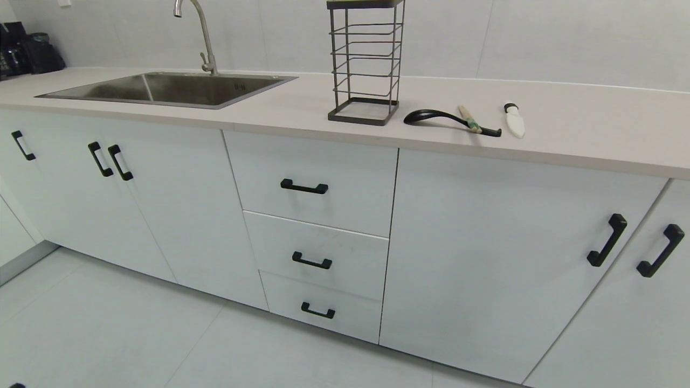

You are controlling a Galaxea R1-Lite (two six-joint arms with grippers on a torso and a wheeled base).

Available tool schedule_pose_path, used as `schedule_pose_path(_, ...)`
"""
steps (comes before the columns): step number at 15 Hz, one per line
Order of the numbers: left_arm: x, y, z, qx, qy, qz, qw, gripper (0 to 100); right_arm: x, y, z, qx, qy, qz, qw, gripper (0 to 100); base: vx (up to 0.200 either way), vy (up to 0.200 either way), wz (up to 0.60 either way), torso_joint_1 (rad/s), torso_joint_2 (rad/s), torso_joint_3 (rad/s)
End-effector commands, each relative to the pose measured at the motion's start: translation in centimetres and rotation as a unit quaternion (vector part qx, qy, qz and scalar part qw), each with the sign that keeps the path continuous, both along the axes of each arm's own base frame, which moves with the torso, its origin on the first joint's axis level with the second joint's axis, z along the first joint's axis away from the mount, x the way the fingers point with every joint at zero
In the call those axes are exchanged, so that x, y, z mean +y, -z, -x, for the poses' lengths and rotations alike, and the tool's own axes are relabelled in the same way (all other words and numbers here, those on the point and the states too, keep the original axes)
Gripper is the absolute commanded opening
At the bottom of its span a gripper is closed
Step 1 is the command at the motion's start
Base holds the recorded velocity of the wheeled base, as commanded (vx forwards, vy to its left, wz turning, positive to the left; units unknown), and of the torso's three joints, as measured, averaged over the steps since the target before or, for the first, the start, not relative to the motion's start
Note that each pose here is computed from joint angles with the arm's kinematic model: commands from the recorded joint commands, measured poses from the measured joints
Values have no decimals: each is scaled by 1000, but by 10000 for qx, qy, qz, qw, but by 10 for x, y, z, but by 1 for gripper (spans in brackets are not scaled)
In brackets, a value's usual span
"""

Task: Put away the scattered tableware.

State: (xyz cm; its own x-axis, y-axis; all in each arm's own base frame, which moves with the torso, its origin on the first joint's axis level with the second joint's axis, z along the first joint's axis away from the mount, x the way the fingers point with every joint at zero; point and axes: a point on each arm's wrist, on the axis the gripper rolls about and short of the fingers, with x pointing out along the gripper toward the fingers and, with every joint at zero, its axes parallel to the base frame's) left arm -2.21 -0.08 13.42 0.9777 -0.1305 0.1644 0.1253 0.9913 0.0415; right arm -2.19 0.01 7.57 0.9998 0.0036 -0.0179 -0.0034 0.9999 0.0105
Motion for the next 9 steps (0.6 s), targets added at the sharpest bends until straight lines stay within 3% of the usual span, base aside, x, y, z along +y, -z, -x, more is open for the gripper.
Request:
schedule_pose_path(1, -3, -20, -13, 236, 359, -119, 9990, 100, 0, 0, 0, 10, -5, -2, 10000, 0, 0, 0, 0, 0, 0, 0)
schedule_pose_path(3, -5, -29, -27, 566, 820, -239, 9947, 100, 0, 0, 0, 10, -5, -2, 10000, 0, 0, 0, 0, 0, 0, 0)
schedule_pose_path(4, -7, -36, -40, 796, 1067, -457, 9900, 100, 0, 0, 0, 10, -5, -2, 10000, 0, 0, 0, 0, 0, 0, 0)
schedule_pose_path(6, -10, -36, -56, 1023, 1633, -1148, 9745, 100, 0, 0, 0, 10, -5, -2, 10000, 0, 0, 0, 0, 0, 0, 0)
schedule_pose_path(7, -12, -35, -63, 1111, 1886, -1344, 9664, 100, 0, 0, 0, 10, -5, -2, 10000, 0, 0, 0, 0, 0, 0, 0)
schedule_pose_path(8, -14, -33, -67, 1214, 2082, -1427, 9600, 100, 0, 0, 0, 10, -5, -2, 10000, 0, 0, 0, 0, 0, 0, 0)
schedule_pose_path(9, -15, -32, -70, 1285, 2151, -1434, 9574, 100, 0, 0, 0, 10, -5, -2, 10000, 0, 0, 0, 0, 0, 0, 0)
